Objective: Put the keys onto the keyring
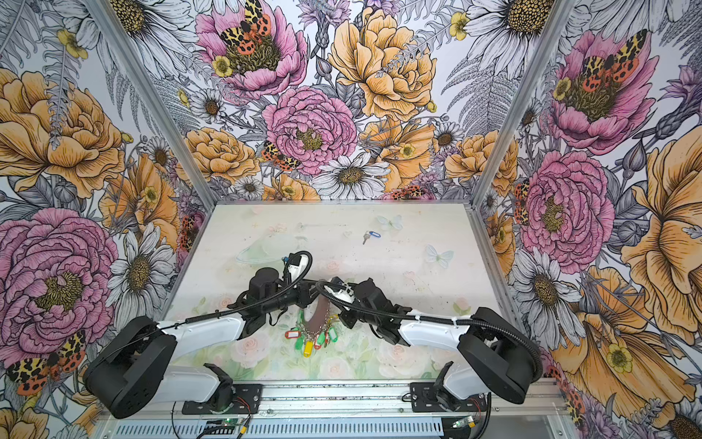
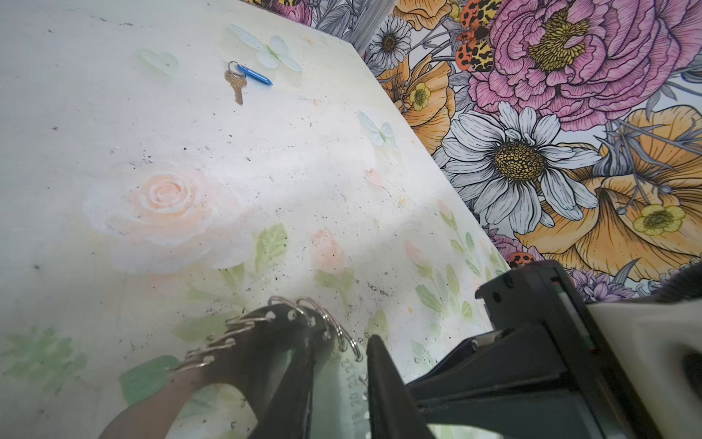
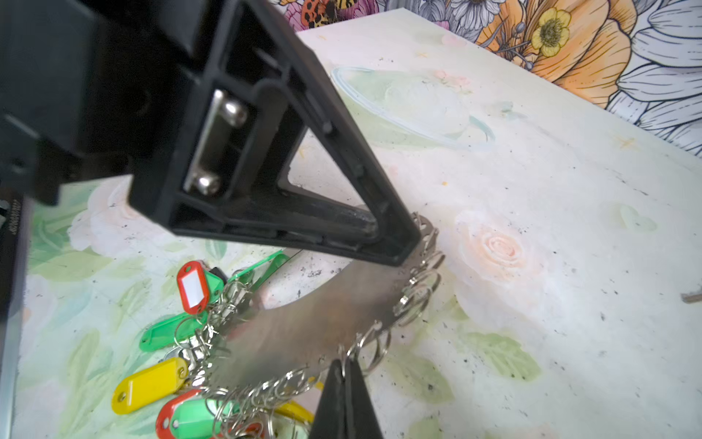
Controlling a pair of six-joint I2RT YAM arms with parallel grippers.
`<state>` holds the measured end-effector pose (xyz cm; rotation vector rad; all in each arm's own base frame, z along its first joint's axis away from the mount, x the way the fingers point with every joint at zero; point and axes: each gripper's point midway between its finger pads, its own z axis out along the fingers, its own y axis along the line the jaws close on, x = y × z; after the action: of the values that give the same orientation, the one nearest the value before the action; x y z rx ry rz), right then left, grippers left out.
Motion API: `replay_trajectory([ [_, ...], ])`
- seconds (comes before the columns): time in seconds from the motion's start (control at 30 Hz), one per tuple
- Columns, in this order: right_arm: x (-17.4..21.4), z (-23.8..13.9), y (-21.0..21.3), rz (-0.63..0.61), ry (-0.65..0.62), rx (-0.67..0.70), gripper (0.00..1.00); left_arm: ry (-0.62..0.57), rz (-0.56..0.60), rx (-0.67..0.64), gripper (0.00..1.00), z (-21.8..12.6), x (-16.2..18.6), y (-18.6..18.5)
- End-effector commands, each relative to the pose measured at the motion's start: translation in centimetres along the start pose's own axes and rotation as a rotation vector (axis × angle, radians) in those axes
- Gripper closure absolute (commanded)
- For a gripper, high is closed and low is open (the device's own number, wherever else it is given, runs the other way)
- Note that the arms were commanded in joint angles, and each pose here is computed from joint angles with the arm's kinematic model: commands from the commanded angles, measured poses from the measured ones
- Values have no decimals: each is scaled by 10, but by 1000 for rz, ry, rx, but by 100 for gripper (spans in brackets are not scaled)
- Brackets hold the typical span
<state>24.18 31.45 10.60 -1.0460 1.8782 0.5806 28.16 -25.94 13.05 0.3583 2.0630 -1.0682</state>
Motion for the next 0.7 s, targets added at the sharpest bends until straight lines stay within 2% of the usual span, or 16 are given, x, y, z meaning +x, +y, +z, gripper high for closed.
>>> replay_trajectory([
  [0.0, -9, 2, -12, -8, 4, 71, 100, 32, 0, -90, 73, 4, 4, 16],
  [0.3, 20, 21, -10, 112, 144, 84, 100, 21, -63, -152, 73, 6, 3, 33],
  [0.4, 23, 25, -16, 174, 181, 107, 100, 18, -50, -144, 72, 2, 5, 32],
  [0.57, 29, 29, -19, 316, 204, 67, 100, 35, -17, -103, 70, -2, 17, 21],
  [0.67, 43, 32, -20, 324, 237, 73, 100, 30, -7, -104, 70, -5, 23, 18],
])
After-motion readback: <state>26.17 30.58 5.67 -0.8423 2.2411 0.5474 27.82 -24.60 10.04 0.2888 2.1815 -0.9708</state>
